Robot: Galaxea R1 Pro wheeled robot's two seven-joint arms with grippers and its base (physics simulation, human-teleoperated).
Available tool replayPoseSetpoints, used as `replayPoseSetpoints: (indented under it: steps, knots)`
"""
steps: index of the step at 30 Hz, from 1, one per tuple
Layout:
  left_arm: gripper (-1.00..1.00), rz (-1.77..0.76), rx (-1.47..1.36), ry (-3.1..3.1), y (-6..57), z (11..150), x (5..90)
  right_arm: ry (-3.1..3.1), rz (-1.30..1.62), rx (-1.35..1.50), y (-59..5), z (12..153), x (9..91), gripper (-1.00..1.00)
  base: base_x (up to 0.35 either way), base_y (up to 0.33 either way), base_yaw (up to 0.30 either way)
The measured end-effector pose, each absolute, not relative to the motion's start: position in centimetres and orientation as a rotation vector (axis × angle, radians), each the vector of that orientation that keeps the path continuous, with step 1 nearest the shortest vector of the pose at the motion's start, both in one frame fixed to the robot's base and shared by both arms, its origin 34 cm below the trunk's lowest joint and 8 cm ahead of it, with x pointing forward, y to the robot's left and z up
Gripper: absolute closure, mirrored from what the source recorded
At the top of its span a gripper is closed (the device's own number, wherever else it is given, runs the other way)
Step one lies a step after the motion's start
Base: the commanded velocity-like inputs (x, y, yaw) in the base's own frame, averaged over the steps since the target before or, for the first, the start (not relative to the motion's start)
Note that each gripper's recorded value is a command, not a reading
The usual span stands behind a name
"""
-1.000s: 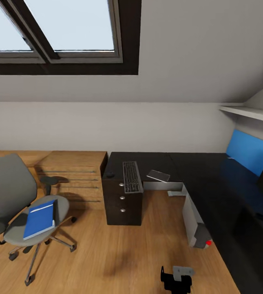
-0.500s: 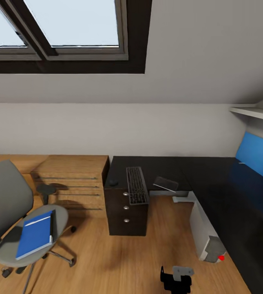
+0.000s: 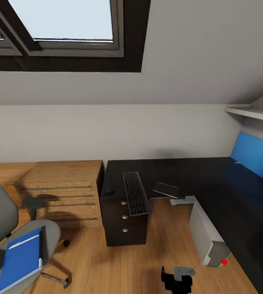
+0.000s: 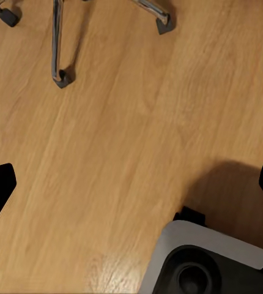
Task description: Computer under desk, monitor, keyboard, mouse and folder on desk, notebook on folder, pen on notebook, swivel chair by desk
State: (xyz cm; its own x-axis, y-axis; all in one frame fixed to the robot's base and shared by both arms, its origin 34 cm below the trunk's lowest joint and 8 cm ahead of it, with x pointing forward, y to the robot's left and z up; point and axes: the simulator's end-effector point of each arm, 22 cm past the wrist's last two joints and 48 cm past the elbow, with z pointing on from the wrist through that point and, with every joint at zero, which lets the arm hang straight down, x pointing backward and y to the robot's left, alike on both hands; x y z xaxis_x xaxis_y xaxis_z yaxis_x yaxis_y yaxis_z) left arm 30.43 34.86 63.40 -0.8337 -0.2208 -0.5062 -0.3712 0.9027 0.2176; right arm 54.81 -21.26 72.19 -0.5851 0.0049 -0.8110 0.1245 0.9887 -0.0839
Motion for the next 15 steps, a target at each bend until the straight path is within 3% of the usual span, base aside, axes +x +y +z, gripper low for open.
replayPoseSetpoints:
  steps: [11,15]
  knots:
    - [-1.0,0.385,-0.443,2.524,33.7,64.0,33.4,2.182,-0.161,0.087,-21.2,71.9,55.2,-1.0,0.016,0.012,-0.007]
    - [-1.0,0.299,-0.466,2.503,30.0,67.2,40.6,2.069,-0.12,0.121,-20.3,75.1,59.7,-1.0,0.0,0.0,0.0]
